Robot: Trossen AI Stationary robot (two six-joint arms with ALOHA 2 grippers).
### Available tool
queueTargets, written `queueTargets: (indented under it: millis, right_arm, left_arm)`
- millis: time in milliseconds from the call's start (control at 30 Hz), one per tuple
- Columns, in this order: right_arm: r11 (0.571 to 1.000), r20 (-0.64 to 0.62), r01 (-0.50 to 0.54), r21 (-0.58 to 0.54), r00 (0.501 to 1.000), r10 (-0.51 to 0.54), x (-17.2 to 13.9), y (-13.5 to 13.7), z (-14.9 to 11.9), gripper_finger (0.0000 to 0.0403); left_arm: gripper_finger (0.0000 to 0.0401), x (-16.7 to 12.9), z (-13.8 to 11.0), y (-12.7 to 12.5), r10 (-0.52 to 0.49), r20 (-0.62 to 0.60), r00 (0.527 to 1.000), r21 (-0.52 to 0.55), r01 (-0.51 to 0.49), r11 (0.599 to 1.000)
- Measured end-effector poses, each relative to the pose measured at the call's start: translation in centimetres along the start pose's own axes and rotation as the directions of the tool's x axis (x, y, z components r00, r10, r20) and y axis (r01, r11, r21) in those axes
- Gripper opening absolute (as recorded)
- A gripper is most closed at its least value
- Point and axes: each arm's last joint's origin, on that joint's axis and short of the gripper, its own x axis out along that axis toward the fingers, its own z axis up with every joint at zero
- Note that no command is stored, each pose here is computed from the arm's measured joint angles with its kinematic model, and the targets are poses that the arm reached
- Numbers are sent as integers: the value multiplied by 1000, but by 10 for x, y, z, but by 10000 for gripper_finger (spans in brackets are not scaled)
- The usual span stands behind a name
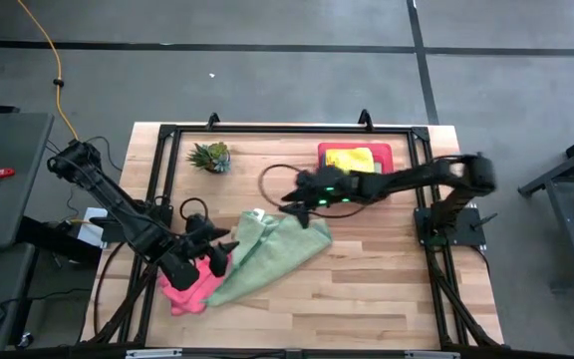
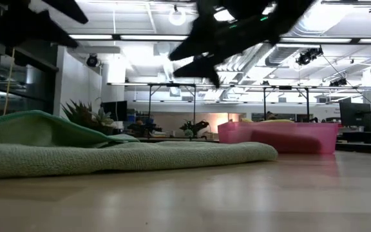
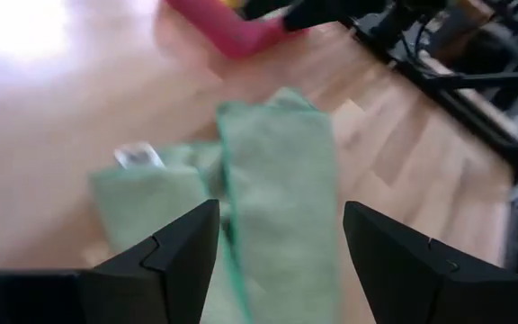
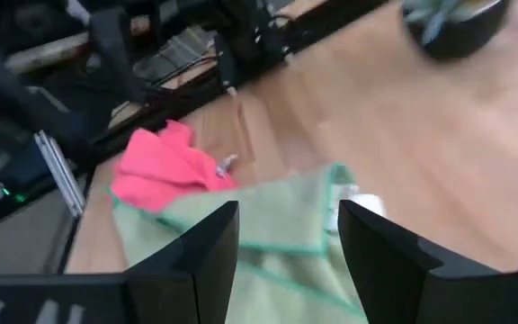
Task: Fold microfiber towels
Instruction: Fold the green microfiber cloth
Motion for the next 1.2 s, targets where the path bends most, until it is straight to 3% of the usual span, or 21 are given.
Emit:
queueTargets:
  millis: [133,267,433,533,667,767,933,1200]
  right_arm:
    - [996,-119,-71,61,990,78,45,-10,-2,184]
    - [984,-211,-174,-38,964,163,77,-16,-12,184]
    - [952,-329,-107,-287,944,7,90,-26,-29,184]
    - [878,-361,-83,-472,927,-107,91,-28,-38,184]
    - [806,-331,-72,-588,931,-158,94,-22,-44,184]
    - [786,-309,-78,-613,940,-147,99,-19,-47,184]
    - [803,-218,-28,-595,968,-128,103,-11,-42,184]
    - [752,-260,-59,-656,953,-152,109,-12,-56,184]
  left_arm:
    - [227,10,-22,4,-115,-95,989,-78,108,991]
    - [227,10,-33,7,-179,-174,968,-105,162,981]
    - [227,7,-40,9,-189,-266,945,-35,186,982]
    - [227,7,-41,10,-178,-304,936,3,187,982]
    - [227,8,-41,12,-161,-301,940,44,182,982]
    - [227,9,-40,13,-151,-291,945,50,173,984]
    - [227,10,-39,14,-135,-281,950,29,150,988]
    - [227,10,-39,14,-134,-279,951,9,142,990]
